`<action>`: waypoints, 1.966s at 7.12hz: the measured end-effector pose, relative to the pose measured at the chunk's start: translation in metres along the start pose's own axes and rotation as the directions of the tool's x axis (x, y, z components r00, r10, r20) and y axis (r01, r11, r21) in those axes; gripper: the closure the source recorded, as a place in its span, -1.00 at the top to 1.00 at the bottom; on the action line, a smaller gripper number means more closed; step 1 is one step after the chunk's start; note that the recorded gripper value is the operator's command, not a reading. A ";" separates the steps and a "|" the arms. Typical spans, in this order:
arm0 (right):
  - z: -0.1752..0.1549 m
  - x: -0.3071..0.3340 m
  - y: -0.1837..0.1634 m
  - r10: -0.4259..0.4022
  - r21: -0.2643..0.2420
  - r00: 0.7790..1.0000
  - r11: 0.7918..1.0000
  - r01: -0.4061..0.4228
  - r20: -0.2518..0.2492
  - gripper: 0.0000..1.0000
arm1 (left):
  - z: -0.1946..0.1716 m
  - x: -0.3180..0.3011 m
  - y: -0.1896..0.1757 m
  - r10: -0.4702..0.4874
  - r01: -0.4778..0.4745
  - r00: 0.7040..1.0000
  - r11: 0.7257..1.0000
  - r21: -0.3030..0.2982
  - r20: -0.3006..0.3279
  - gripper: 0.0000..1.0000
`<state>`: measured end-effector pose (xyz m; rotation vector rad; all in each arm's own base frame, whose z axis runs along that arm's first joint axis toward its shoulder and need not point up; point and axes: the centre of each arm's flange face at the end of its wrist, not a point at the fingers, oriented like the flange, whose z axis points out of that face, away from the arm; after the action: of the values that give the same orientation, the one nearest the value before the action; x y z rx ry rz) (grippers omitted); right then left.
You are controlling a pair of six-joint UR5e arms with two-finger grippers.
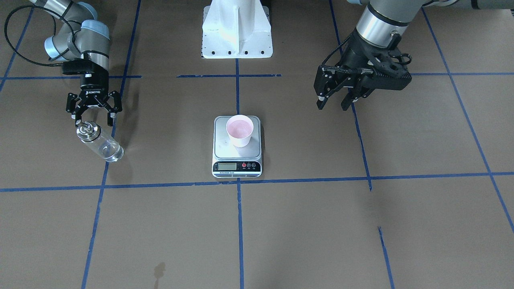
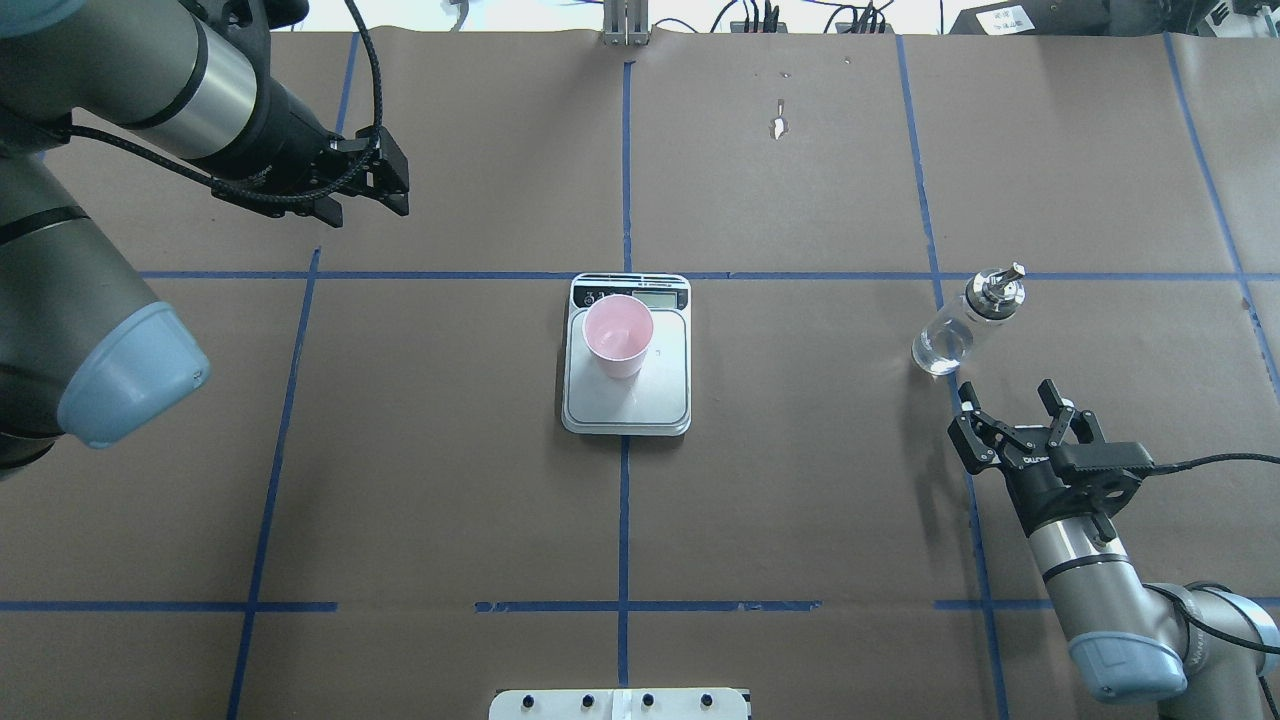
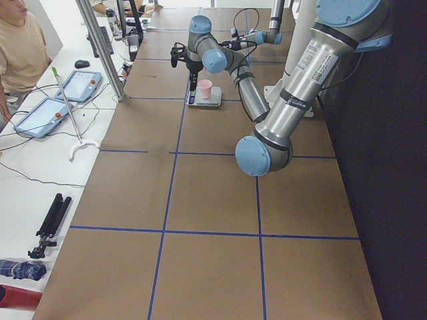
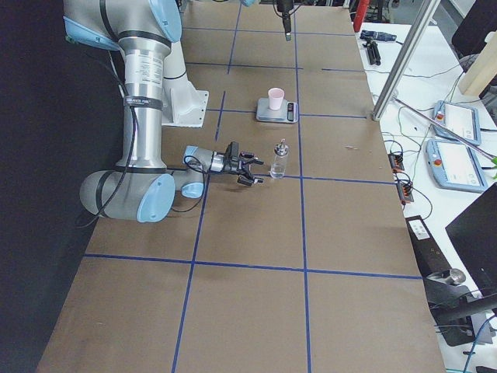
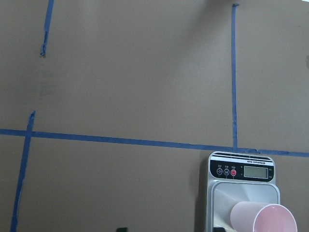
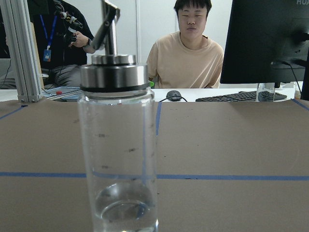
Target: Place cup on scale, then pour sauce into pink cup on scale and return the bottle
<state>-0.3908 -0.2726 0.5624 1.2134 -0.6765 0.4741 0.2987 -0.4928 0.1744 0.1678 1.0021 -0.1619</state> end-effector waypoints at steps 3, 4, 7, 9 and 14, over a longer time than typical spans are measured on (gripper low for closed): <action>-0.013 0.062 0.000 -0.017 -0.019 1.000 1.000 0.017 0.009 1.00 | 0.003 0.000 0.000 -0.001 0.001 1.000 1.000 -0.005 0.003 0.35; -0.017 0.084 -0.002 -0.009 -0.037 1.000 0.999 0.010 0.022 1.00 | 0.005 0.001 0.001 -0.004 0.004 1.000 1.000 -0.008 0.004 0.35; -0.012 0.125 -0.015 -0.007 -0.109 0.999 0.994 0.013 0.052 1.00 | 0.026 0.021 0.026 -0.012 0.012 1.000 0.999 -0.040 0.006 0.35; 0.019 0.151 -0.043 -0.010 -0.186 1.000 0.982 0.015 0.029 1.00 | 0.039 0.027 0.038 0.002 -0.001 1.000 0.999 -0.039 0.021 0.35; 0.122 0.154 -0.120 0.092 -0.279 0.994 0.958 -0.072 0.060 1.00 | 0.022 -0.036 -0.013 0.196 -0.199 0.975 0.980 0.021 0.100 0.34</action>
<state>-0.2275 -0.4271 0.6115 0.9447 -0.8290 0.3905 0.2948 -0.5076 0.2153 0.2838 0.8799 -0.0036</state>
